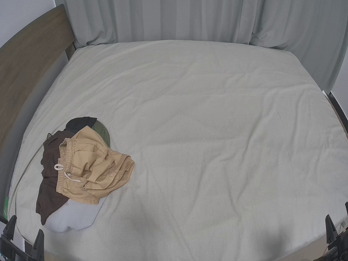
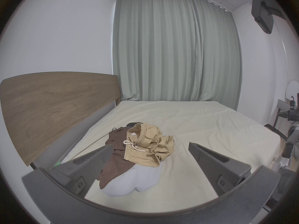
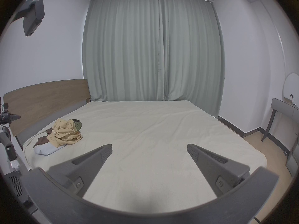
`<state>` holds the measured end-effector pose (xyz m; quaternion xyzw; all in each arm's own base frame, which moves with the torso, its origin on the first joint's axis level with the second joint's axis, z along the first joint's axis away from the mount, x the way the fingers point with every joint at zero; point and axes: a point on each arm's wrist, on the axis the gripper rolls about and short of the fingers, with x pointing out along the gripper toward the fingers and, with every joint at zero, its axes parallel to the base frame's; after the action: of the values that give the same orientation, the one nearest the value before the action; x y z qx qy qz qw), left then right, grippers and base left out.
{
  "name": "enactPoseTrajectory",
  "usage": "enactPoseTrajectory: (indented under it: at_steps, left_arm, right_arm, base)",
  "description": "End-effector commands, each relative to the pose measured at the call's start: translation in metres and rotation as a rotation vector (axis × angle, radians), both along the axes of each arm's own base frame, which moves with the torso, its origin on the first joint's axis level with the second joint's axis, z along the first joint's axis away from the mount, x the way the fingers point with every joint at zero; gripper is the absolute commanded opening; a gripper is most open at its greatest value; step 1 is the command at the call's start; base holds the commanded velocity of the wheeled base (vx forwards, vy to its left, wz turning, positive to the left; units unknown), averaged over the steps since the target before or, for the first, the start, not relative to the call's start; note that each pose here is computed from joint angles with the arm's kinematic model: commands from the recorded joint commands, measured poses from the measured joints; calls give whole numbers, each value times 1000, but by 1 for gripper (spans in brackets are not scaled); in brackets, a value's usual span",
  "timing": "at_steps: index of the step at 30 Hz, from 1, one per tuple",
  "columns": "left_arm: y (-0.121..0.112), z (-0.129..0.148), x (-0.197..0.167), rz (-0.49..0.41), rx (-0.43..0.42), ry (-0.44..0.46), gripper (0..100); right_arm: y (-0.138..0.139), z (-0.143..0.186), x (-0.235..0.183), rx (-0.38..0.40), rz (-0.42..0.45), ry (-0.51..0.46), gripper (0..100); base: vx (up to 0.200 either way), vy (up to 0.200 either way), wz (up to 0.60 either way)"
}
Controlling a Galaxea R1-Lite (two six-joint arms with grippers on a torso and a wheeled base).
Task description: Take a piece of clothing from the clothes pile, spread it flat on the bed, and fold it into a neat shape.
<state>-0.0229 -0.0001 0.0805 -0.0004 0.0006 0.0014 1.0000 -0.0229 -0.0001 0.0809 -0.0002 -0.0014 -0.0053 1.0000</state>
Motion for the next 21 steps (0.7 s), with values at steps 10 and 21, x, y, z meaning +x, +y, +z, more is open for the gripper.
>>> enactPoseTrajectory:
  at_steps: [10,21]
  left_arm:
    - [0,-5,0,3,1,-3,100]
    - [-1,48,-7,14,-2,-185,100]
  right_arm:
    - [0,-5,1,2,1,12,100]
    - [0,-5,1,0,-2,12,100]
  base:
    - [0,0,0]
    - [0,0,0]
